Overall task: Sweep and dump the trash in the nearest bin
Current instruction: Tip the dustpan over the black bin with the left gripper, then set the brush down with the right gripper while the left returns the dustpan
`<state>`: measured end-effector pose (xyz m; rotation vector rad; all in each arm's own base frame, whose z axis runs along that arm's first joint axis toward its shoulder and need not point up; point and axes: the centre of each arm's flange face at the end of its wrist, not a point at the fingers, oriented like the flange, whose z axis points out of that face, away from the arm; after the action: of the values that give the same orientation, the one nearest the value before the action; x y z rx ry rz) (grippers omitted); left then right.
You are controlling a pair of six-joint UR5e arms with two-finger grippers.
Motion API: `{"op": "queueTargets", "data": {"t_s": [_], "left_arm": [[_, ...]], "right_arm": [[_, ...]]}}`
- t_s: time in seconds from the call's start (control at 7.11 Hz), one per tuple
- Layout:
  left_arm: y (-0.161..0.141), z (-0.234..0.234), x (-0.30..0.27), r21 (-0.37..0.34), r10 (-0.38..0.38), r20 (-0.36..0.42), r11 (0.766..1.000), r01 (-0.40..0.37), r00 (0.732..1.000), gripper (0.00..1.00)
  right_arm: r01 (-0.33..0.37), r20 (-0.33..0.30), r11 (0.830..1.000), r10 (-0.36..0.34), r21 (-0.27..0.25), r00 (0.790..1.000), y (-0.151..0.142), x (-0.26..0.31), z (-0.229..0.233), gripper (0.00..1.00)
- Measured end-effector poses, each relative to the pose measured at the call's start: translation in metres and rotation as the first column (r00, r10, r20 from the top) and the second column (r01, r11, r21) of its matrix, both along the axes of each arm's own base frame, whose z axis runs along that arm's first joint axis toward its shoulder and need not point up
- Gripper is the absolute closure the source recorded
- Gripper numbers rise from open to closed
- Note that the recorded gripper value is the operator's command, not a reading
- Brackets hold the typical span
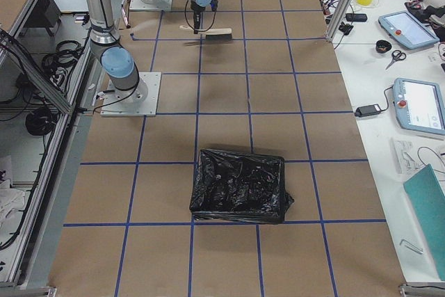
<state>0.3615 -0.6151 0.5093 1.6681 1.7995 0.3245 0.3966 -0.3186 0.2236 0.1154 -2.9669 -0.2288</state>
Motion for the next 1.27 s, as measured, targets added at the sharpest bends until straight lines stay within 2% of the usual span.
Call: {"op": "queueTargets", "data": {"t_s": [0.28, 0.7, 0.84, 0.98, 1.12, 1.27], "left_arm": [[-0.009, 0.003, -0.047, -0.025, 0.067, -0.102, 0.997, -0.069, 0.993, 1.00], [-0.027, -0.011, -0.157, -0.085, 0.180, -0.264, 0.974, -0.209, 0.947, 1.00], [-0.030, -0.022, -0.194, -0.099, 0.226, -0.329, 0.957, -0.272, 0.917, 1.00], [-0.031, -0.038, -0.231, -0.103, 0.287, -0.389, 0.930, -0.351, 0.875, 1.00], [-0.032, -0.054, -0.269, -0.102, 0.354, -0.442, 0.893, -0.438, 0.824, 1.00], [-0.032, -0.071, -0.310, -0.092, 0.421, -0.500, 0.844, -0.529, 0.757, 1.00]], "right_arm": [[-0.005, 0.003, 1.000, 0.005, -0.011, 1.000, -0.002, 0.001, 0.001, 0.00], [-0.005, 0.033, 0.999, 0.007, -0.045, 0.999, -0.017, 0.006, 0.024, 0.00], [-0.008, 0.041, 0.999, 0.010, -0.049, 0.999, -0.028, 0.007, 0.041, 0.00], [-0.016, 0.042, 0.999, 0.018, -0.038, 0.999, -0.041, 0.001, 0.063, 0.00], [-0.026, 0.047, 0.999, 0.028, -0.029, 0.999, -0.053, -0.013, 0.085, 0.00], [-0.038, 0.057, 0.999, 0.039, -0.031, 0.998, -0.060, -0.031, 0.109, 0.00]]}}
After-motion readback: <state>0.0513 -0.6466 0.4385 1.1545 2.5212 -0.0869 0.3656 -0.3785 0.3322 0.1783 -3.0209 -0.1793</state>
